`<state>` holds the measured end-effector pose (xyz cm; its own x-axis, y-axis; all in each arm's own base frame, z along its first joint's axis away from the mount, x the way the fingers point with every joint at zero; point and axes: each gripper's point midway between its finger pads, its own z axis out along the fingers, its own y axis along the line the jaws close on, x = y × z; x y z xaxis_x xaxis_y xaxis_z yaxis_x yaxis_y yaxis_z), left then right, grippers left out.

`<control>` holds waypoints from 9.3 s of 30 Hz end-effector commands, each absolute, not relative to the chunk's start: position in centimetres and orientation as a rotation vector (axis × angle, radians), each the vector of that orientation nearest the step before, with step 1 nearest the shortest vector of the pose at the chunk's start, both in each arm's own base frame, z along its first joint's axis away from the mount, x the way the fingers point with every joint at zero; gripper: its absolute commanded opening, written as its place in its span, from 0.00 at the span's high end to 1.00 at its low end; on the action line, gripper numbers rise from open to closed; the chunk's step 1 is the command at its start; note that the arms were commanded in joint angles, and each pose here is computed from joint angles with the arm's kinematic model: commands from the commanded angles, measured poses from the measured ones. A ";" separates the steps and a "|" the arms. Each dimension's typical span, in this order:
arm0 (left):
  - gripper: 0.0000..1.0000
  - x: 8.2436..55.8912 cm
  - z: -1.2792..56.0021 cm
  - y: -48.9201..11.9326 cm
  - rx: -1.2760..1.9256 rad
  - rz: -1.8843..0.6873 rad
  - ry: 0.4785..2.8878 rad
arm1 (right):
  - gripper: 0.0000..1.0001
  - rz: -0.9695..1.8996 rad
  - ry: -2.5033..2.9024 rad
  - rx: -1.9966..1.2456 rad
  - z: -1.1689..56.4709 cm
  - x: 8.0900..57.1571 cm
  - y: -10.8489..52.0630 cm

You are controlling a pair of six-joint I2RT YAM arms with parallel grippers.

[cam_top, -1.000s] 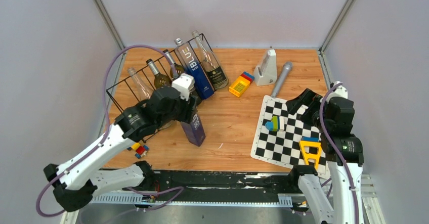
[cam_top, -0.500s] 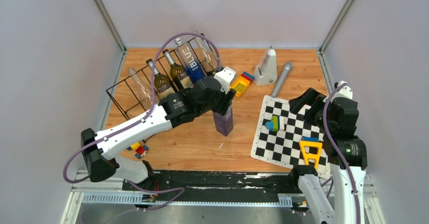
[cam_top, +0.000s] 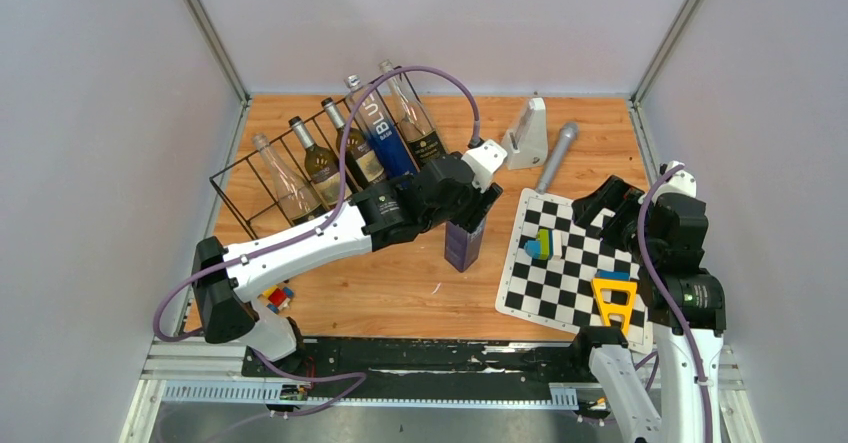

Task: Take the wine bottle off the wine rack

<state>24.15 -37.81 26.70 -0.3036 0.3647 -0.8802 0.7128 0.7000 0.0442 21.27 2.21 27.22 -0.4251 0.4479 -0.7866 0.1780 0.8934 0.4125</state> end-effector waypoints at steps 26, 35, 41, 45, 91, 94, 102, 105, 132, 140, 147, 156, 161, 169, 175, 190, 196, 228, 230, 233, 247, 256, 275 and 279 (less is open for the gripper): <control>0.09 25.1 29.2 -35.9 0.720 -0.357 1.826 | 0.00 0.328 1.969 0.402 28.6 21.3 2.3; 0.00 25.0 30.1 -35.0 0.678 -0.357 1.815 | 0.00 0.348 1.969 0.381 28.7 21.4 2.7; 0.00 23.7 31.4 -36.4 0.735 -0.476 1.792 | 0.00 0.369 1.955 0.355 29.2 21.6 3.1; 0.00 22.7 31.9 -37.4 0.783 -0.559 1.779 | 0.00 0.374 1.951 0.346 29.4 21.5 3.2; 0.00 23.4 31.6 -10.4 0.216 -0.238 1.955 | 0.00 0.773 1.704 -0.568 35.3 23.8 22.5; 0.00 22.7 30.4 -9.5 0.235 -0.198 1.977 | 0.00 0.740 1.706 -0.603 34.8 24.3 23.0; 0.00 21.5 29.0 -8.8 0.261 -0.192 1.968 | 0.00 0.688 1.722 -0.716 33.3 24.9 24.7; 0.00 21.2 28.3 -9.0 0.265 -0.215 1.962 | 0.00 0.703 1.737 -0.748 32.6 24.8 25.5; 0.00 21.2 26.2 -8.6 0.280 -0.179 1.980 | 0.24 0.506 1.905 -0.820 25.7 25.5 25.8; 0.00 21.3 26.0 -8.6 0.281 -0.174 1.987 | 0.27 0.484 1.921 -0.834 24.9 25.8 25.9; 0.00 21.4 25.8 -8.7 0.284 -0.174 1.992 | 0.35 0.494 1.930 -0.854 24.5 25.8 26.3; 0.00 21.3 25.9 -8.5 0.278 -0.167 1.991 | 0.52 0.357 1.936 -0.832 24.0 27.8 25.2; 0.00 21.2 25.9 -8.4 0.274 -0.168 1.989 | 0.82 0.284 1.957 -0.739 23.8 30.5 23.6; 0.00 21.1 25.9 -8.3 0.273 -0.168 1.985 | 1.00 0.176 1.936 -0.549 25.0 35.7 20.1; 0.00 21.1 25.9 -8.5 0.276 -0.173 1.987 | 1.00 0.090 1.974 -0.417 24.9 39.4 16.6; 0.00 21.1 25.9 -8.5 0.277 -0.175 1.985 | 0.79 -0.023 2.055 -0.213 22.7 43.3 12.3; 0.00 21.1 25.9 -8.5 0.279 -0.177 1.984 | 0.42 0.002 2.058 -0.220 22.9 42.7 12.5; 0.00 21.1 25.8 -8.6 0.284 -0.179 1.989 | 0.00 0.030 1.945 -0.233 30.5 39.9 11.6; 0.00 21.1 25.8 -8.6 0.282 -0.179 1.988 | 0.00 0.029 1.930 -0.230 31.3 39.7 11.4; 0.00 21.1 25.9 -8.5 0.278 -0.175 1.984 | 0.00 0.024 1.894 -0.230 33.1 39.2 11.1; 0.00 21.3 26.1 -7.7 0.233 -0.138 1.982 | 0.00 0.036 1.694 -0.285 43.8 37.2 13.4; 0.00 21.7 26.9 -5.7 0.087 -0.039 2.010 | 0.01 0.051 1.721 -0.492 43.4 37.4 22.5; 0.00 20.0 27.0 -4.0 0.013 -0.039 1.968 | 0.14 0.235 1.885 -0.637 32.0 48.8 33.9; 0.00 19.8 27.0 -3.7 0.017 -0.030 1.954 | 0.16 0.262 1.865 -0.672 30.0 50.9 34.3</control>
